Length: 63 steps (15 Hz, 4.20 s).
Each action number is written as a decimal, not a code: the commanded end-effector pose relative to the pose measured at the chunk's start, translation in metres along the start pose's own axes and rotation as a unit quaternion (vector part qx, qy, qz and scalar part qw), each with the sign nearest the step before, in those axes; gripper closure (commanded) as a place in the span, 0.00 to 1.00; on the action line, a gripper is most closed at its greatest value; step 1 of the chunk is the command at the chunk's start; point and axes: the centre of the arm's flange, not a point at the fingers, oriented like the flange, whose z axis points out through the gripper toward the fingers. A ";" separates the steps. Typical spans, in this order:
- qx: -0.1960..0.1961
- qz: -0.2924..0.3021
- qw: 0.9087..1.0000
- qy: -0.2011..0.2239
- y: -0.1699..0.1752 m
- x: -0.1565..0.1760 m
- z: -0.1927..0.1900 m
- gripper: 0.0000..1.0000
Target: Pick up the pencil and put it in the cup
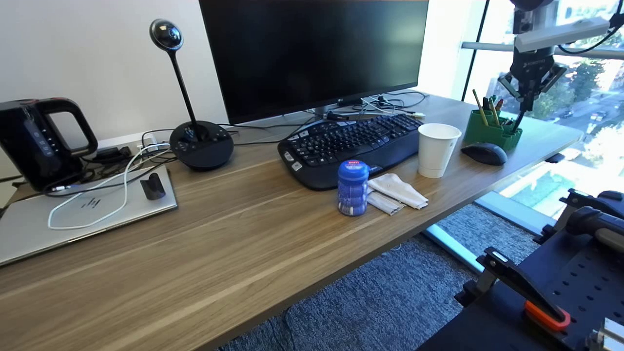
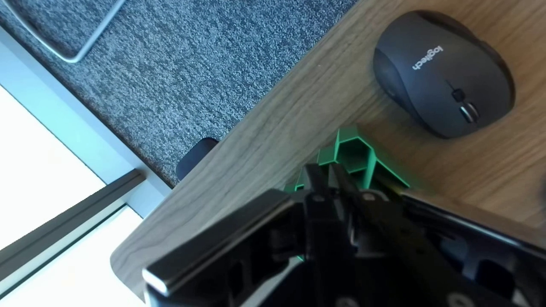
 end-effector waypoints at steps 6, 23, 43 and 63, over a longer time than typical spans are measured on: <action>0.009 0.008 1.000 0.011 -0.003 0.007 -0.010 0.98; 0.032 0.012 0.998 0.053 0.006 0.004 -0.049 0.98; 0.062 0.015 0.993 0.104 0.012 -0.007 -0.082 0.98; 0.047 0.026 0.996 0.066 0.025 -0.020 -0.057 0.00</action>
